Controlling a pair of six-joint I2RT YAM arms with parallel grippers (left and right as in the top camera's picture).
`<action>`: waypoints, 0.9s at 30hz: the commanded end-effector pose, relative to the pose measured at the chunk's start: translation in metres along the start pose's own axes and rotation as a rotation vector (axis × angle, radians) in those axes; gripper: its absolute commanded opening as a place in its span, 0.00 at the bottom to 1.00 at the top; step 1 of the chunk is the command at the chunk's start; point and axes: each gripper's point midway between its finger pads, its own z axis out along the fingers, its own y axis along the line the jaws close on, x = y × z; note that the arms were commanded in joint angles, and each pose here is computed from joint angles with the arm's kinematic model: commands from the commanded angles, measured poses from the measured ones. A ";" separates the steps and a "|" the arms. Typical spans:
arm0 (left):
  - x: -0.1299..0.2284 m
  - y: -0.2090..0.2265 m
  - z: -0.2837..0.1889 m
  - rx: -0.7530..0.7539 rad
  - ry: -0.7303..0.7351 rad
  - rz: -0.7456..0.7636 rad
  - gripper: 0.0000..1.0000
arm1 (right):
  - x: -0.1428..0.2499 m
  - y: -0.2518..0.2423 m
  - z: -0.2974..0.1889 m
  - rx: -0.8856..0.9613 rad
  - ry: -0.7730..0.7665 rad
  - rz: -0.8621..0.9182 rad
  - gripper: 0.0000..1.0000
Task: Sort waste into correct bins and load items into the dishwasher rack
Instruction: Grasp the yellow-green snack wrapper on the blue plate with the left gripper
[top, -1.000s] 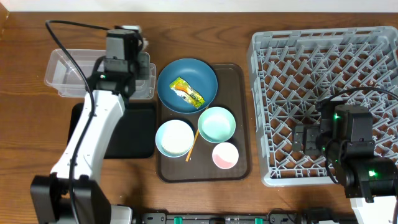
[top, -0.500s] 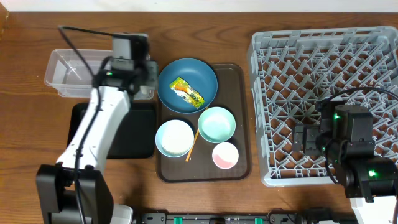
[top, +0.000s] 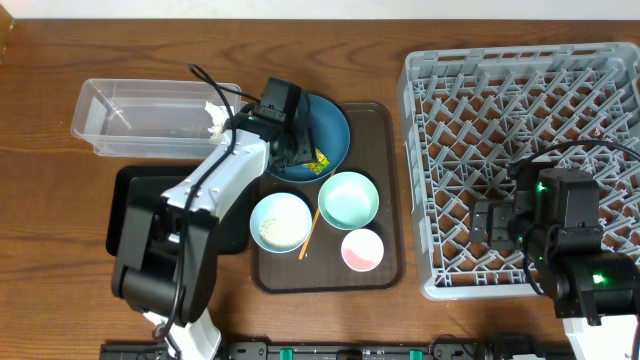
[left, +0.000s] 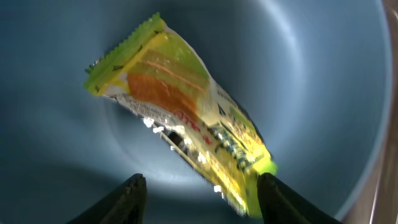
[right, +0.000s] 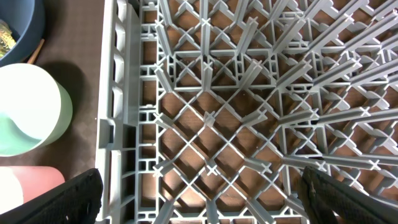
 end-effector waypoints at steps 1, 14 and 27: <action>-0.003 -0.001 0.009 0.010 -0.002 -0.086 0.61 | -0.005 0.001 -0.003 -0.005 -0.011 0.011 0.99; 0.011 0.011 0.046 -0.027 0.059 -0.097 0.57 | -0.005 0.001 -0.003 -0.004 -0.012 0.022 0.99; -0.012 -0.001 0.011 0.014 -0.036 0.015 0.06 | -0.005 0.001 -0.003 -0.004 -0.012 0.022 0.99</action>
